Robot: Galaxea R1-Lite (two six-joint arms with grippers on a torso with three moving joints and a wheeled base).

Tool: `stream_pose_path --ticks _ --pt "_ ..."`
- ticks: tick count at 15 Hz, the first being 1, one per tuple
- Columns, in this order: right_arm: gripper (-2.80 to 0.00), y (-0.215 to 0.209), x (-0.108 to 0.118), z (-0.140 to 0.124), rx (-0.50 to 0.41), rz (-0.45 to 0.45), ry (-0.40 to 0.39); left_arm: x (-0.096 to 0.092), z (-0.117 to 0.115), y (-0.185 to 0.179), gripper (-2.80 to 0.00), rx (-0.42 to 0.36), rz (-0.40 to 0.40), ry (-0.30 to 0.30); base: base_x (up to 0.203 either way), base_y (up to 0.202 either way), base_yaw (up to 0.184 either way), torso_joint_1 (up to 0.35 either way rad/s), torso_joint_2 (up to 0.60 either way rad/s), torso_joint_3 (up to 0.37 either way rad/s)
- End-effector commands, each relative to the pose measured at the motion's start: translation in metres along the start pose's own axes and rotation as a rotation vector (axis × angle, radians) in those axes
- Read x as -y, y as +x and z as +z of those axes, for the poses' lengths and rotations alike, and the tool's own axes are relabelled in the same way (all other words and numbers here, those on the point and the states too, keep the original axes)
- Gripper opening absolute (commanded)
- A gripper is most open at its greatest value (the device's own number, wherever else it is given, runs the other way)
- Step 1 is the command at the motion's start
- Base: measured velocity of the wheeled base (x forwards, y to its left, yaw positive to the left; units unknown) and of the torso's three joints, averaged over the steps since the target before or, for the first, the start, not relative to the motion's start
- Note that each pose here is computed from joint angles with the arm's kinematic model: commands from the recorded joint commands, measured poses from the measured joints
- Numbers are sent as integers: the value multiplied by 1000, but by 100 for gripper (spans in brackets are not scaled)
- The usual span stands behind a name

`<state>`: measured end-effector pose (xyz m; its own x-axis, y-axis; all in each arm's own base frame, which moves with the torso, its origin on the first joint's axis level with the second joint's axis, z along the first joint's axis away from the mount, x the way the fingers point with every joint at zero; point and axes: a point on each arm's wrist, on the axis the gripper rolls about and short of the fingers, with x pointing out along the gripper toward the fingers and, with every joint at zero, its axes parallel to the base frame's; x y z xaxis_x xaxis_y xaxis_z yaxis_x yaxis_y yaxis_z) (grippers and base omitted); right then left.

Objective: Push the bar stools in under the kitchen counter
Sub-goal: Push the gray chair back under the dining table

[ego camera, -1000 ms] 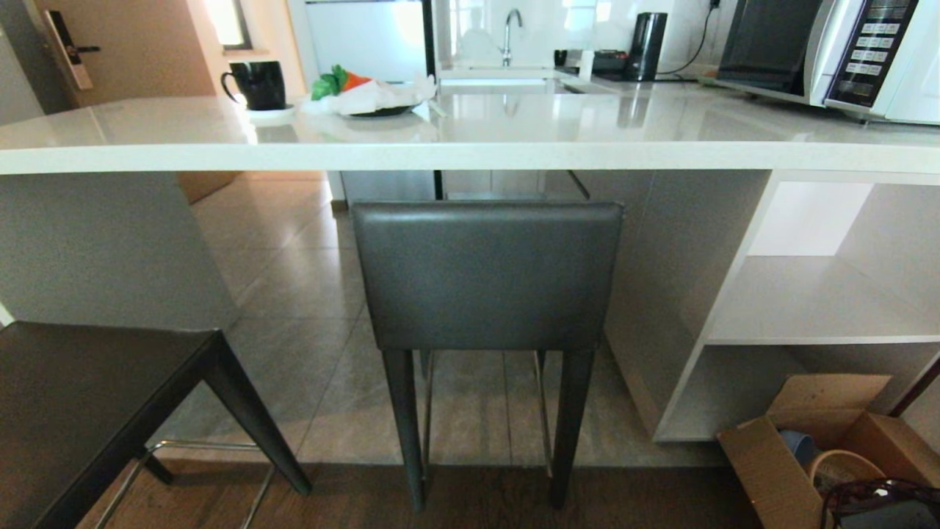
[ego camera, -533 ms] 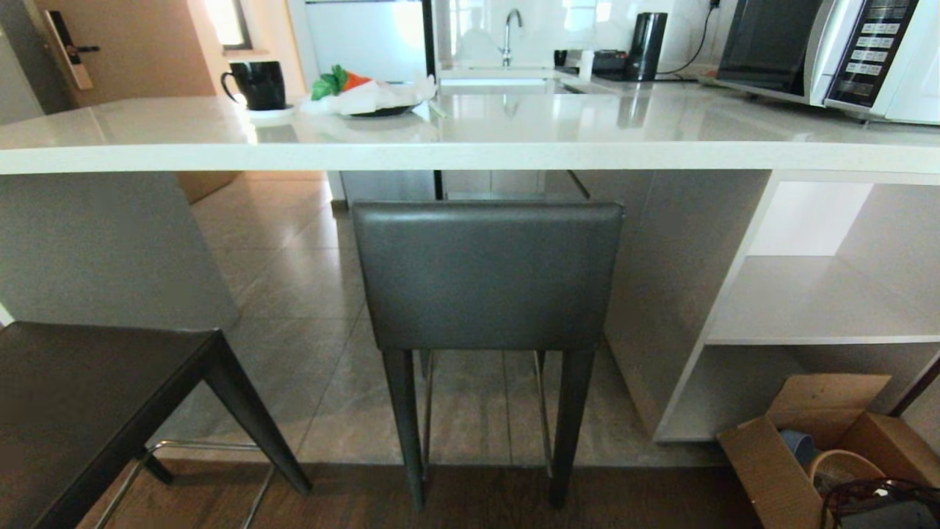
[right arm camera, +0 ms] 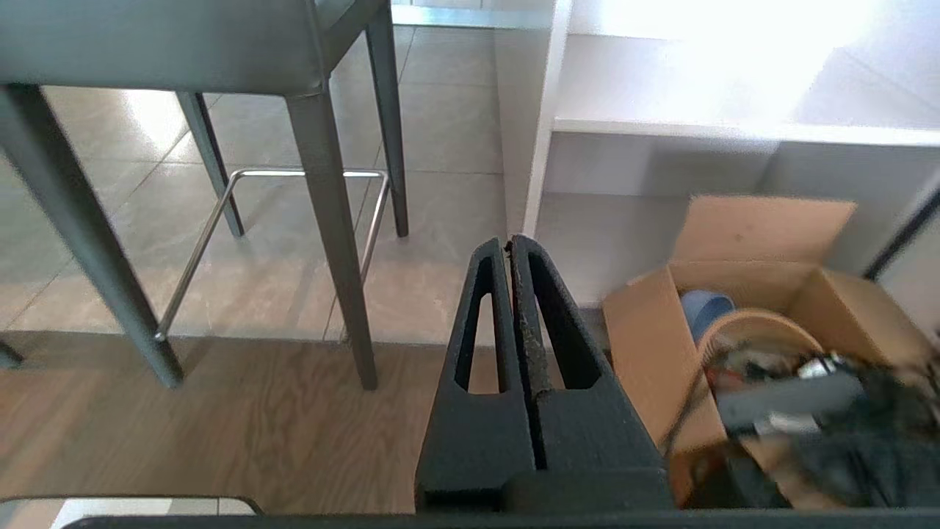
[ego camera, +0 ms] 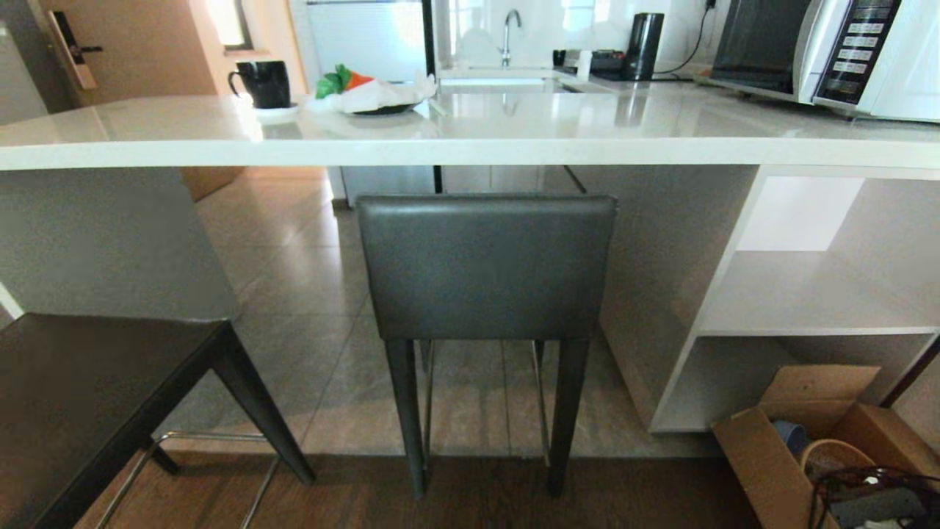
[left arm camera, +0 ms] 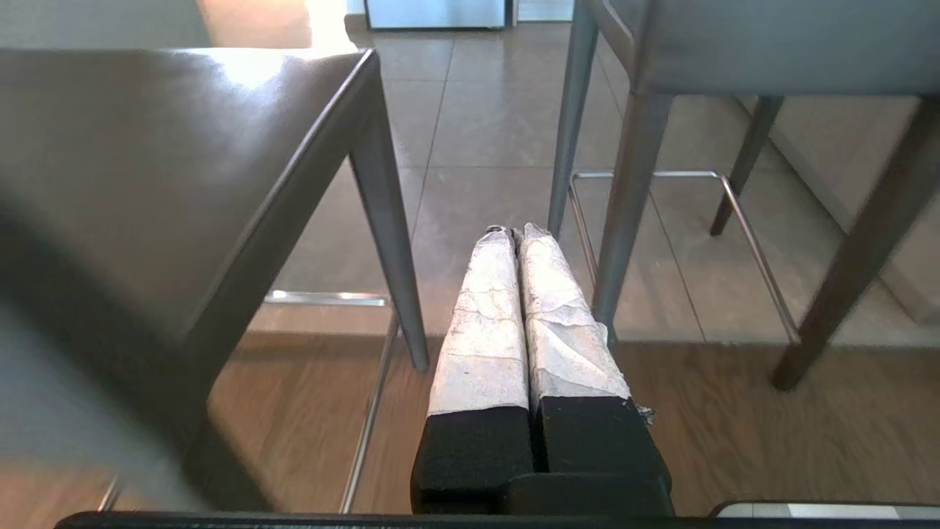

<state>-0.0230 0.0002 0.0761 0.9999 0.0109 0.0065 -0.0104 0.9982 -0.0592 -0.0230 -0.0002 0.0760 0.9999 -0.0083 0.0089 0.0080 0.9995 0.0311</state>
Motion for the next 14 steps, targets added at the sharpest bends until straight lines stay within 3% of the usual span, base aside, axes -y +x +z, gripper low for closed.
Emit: stream_pose_path --ticks 1,14 --pt "-280 0 0 0 -2 -1 14 0 0 0 -280 -4 -1 0 -202 0 -2 6 1 2" --pt "-280 0 0 0 -2 -9 36 0 0 0 -280 -4 -1 0 -198 0 -2 1 2 2"
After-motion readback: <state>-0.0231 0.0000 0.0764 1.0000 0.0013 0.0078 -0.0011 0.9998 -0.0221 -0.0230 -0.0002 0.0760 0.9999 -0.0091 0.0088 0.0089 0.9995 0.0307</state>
